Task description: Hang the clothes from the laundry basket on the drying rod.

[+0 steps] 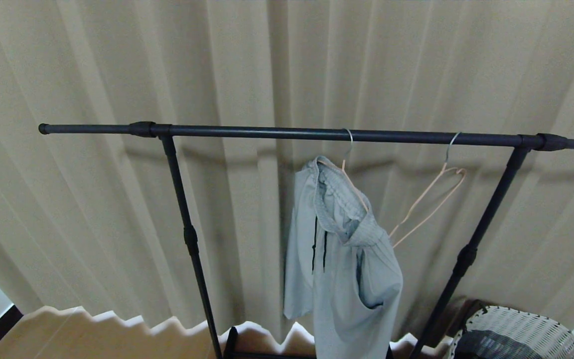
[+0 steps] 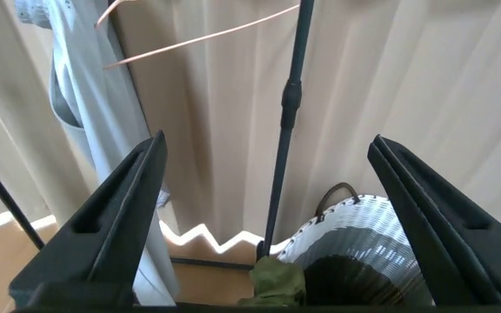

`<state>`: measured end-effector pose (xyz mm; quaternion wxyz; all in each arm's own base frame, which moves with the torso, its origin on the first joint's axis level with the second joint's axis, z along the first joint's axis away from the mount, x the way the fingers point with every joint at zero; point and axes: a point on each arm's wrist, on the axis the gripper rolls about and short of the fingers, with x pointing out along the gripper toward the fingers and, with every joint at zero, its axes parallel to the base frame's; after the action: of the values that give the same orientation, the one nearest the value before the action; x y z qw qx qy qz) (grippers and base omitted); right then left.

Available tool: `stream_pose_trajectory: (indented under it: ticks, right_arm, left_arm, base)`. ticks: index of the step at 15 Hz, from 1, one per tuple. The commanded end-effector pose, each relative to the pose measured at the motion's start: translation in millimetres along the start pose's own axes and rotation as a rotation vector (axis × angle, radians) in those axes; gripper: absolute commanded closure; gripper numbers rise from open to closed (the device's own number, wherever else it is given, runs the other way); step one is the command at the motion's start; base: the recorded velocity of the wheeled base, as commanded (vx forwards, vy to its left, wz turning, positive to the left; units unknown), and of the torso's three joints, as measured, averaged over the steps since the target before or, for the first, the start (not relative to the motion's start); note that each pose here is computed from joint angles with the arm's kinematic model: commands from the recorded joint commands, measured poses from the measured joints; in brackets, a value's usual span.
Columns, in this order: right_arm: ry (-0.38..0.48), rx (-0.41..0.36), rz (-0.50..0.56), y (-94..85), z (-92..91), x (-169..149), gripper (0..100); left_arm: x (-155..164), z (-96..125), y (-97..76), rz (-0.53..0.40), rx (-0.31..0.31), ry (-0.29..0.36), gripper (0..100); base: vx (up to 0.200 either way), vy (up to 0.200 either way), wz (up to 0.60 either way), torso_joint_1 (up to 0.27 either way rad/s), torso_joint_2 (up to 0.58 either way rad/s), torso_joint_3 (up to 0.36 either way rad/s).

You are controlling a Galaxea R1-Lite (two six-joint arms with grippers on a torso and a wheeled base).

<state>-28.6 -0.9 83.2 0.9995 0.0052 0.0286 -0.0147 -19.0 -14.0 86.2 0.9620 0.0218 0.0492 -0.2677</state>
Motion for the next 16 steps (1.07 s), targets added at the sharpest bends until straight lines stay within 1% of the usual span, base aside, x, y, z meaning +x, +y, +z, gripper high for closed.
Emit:
stream_pose_trajectory:
  ticks: [1, 2, 3, 4, 5, 6, 7, 8, 9, 10, 11, 13, 14, 15, 16]
  right_arm:
    - [-0.002, 0.001, -0.002, 0.0, -0.1, 0, 0]
    - [-0.001, 0.001, -0.003, 0.0, -0.5, 0, 0]
    - [-0.001, 0.001, -0.003, 0.0, -0.5, 0, 0]
    - [-0.001, 0.001, -0.003, 0.0, -0.5, 0, 0]
    - [-0.002, 0.002, -0.003, 0.0, -0.8, 0, 0]
    - [-0.001, 0.005, -0.005, -0.1, -1.7, 0, 0]
    - [-0.027, 0.008, -0.004, 0.0, -3.1, 3, 0]
    - [-0.082, 0.01, 0.006, 0.3, -4.7, 6, 0]
    - [-0.155, 0.006, 0.006, 0.4, 2.8, 5, 0]
    - [-0.175, 0.005, 0.007, 0.5, 4.8, 5, 0]
    - [-0.168, 0.001, 0.008, 0.4, 4.1, 5, 0]
    - [-0.168, 0.001, 0.008, 0.4, 4.1, 5, 0]
    - [-0.168, 0.007, 0.007, 0.4, 4.1, 5, 0]
    - [-0.168, 0.008, 0.008, 0.4, 4.1, 5, 0]
    - [-0.168, 0.004, 0.006, 0.4, 4.1, 5, 0]
  left_arm:
    - [-2, -4, 2.1, 0.141, 0.001, -0.061, 0]
    - [-1, -5, 5.3, 0.254, 0.02, -0.07, 0]
    - [-2, -4, 6.5, 0.311, 0.05, -0.073, 0]
    - [-2, -4, 8.0, 0.385, 0.072, -0.06, 0]
    - [-3, -4, 9.9, 0.474, 0.07, -0.051, 0]
    - [-4, -4, 11.2, 0.536, 0.065, -0.048, 0]
    - [-5, -4, 12.6, 0.612, 0.024, -0.055, 0]
    - [-5, -4, 13.0, 0.629, -0.02, -0.069, 0]
    - [-5, -4, 12.6, 0.613, -0.033, -0.076, 0]
    - [-5, -6, 11.1, 0.506, -0.027, -0.08, 0]
    - [-6, -10, 9.4, 0.409, -0.026, -0.067, 0]
    - [-5, -10, 9.8, 0.399, -0.025, -0.045, 0]
    - [-6, -11, 8.8, 0.407, -0.017, -0.062, 0]
    - [-8, -11, 7.3, 0.418, -0.006, -0.095, 0]
    - [-8, -11, 7.3, 0.42, -0.004, -0.095, 0]
  base:
    - [0.0, 0.0, 0.0, 0.0, 0.0, 0.0]
    - [0.0, 0.0, 0.0, 0.0, 0.0, 0.0]
    - [0.0, 0.0, 0.0, 0.0, 0.0, 0.0]
    - [0.0, 0.0, 0.0, 0.0, 0.0, 0.0]
    - [0.0, 0.0, 0.0, 0.0, 0.0, 0.0]
    - [0.0, 0.0, 0.0, 0.0, 0.0, 0.0]
    - [0.0, 0.0, 0.0, 0.0, 0.0, 0.0]
    - [0.0, 0.0, 0.0, 0.0, 0.0, 0.0]
    - [0.0, 0.0, 0.0, 0.0, 0.0, 0.0]
    - [0.0, 0.0, 0.0, 0.0, 0.0, 0.0]
    - [0.0, 0.0, 0.0, 0.0, 0.0, 0.0]
    - [0.0, 0.0, 0.0, 0.0, 0.0, 0.0]
    - [0.0, 0.0, 0.0, 0.0, 0.0, 0.0]
    - [0.0, 0.0, 0.0, 0.0, 0.0, 0.0]
    - [0.0, 0.0, 0.0, 0.0, 0.0, 0.0]
